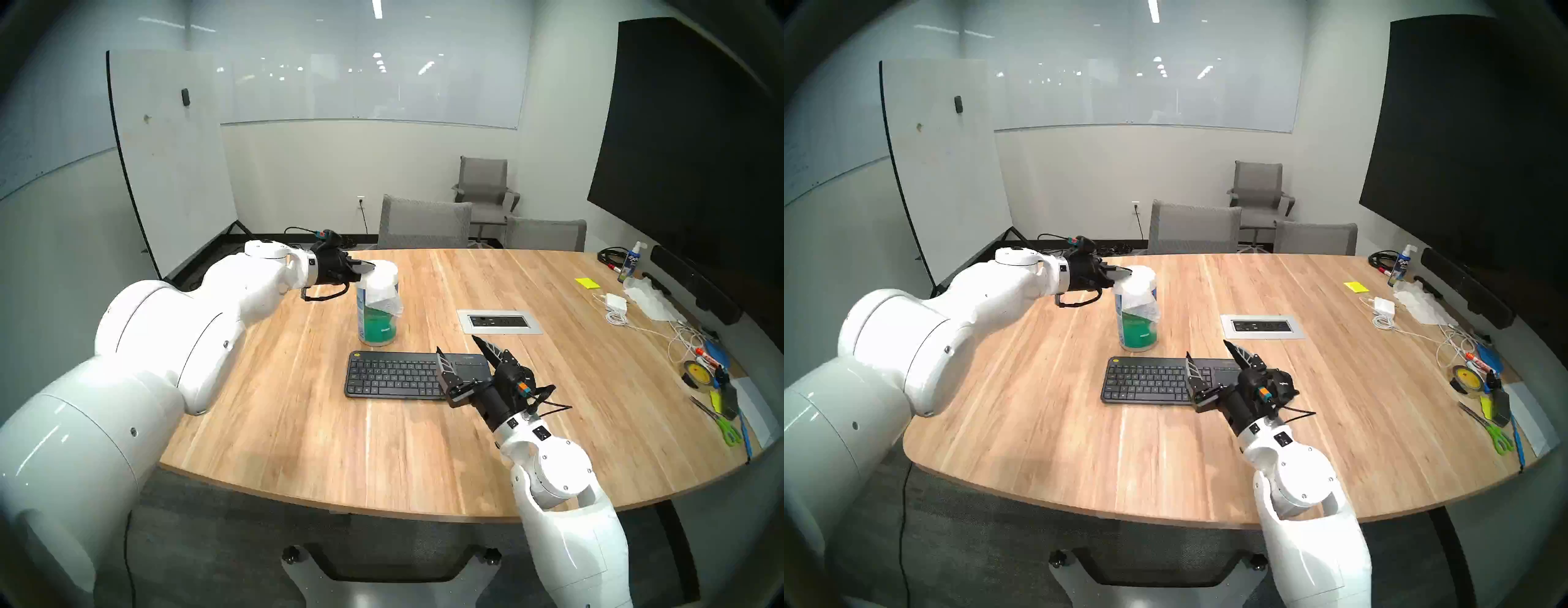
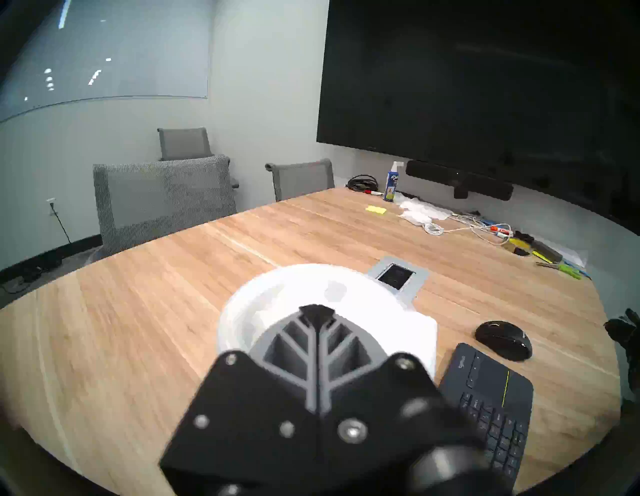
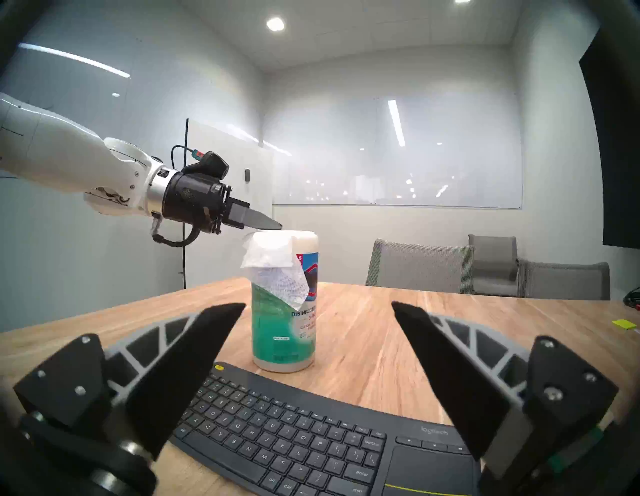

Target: Wipe the keyboards and mice with a disinfecting wipe, then set the wipe down

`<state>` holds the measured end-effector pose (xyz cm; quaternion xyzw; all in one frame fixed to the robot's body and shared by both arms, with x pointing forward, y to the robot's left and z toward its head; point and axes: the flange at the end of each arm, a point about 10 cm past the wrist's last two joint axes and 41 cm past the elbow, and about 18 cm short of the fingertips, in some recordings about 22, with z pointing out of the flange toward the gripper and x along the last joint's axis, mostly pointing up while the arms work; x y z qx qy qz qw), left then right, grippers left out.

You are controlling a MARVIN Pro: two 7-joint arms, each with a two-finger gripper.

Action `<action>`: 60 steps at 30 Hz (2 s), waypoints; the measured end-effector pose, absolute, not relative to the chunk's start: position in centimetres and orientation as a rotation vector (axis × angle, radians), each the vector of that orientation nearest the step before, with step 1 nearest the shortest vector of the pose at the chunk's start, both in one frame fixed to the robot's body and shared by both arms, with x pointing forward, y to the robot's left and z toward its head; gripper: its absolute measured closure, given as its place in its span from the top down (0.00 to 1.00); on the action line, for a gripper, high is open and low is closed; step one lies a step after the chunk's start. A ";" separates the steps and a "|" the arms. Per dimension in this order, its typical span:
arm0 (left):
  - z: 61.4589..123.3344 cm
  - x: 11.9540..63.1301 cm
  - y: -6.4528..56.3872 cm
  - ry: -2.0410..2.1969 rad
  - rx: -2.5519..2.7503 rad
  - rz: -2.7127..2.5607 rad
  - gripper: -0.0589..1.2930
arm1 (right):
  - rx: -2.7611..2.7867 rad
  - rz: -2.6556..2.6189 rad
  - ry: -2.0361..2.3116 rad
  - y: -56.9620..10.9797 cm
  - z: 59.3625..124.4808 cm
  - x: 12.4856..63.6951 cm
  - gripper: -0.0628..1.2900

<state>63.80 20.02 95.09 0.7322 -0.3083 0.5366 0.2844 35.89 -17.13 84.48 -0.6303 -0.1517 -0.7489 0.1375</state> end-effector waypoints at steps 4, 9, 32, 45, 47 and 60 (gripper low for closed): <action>95.0 63.8 20.0 -0.822 1.958 1.436 0.03 | -1.824 -2.164 -0.433 -17.2 84.6 36.0 0.96; 95.0 63.8 20.0 -0.817 1.955 1.437 0.03 | -1.826 -2.163 -0.428 -17.2 84.7 36.1 0.96; 94.7 63.6 19.8 -0.807 1.931 1.436 0.26 | -1.820 -2.165 -0.422 -17.1 84.8 36.1 0.96; 94.6 63.6 19.6 -0.803 1.929 1.426 0.03 | -1.823 -2.163 -0.418 -17.1 84.7 36.1 0.96; 94.6 63.6 19.6 -0.800 1.932 1.421 0.03 | -1.823 -2.163 -0.417 -17.1 84.6 36.1 0.96; 94.8 63.6 19.5 -0.778 1.945 1.398 0.03 | -1.815 -2.144 -0.457 -16.6 84.5 36.2 0.96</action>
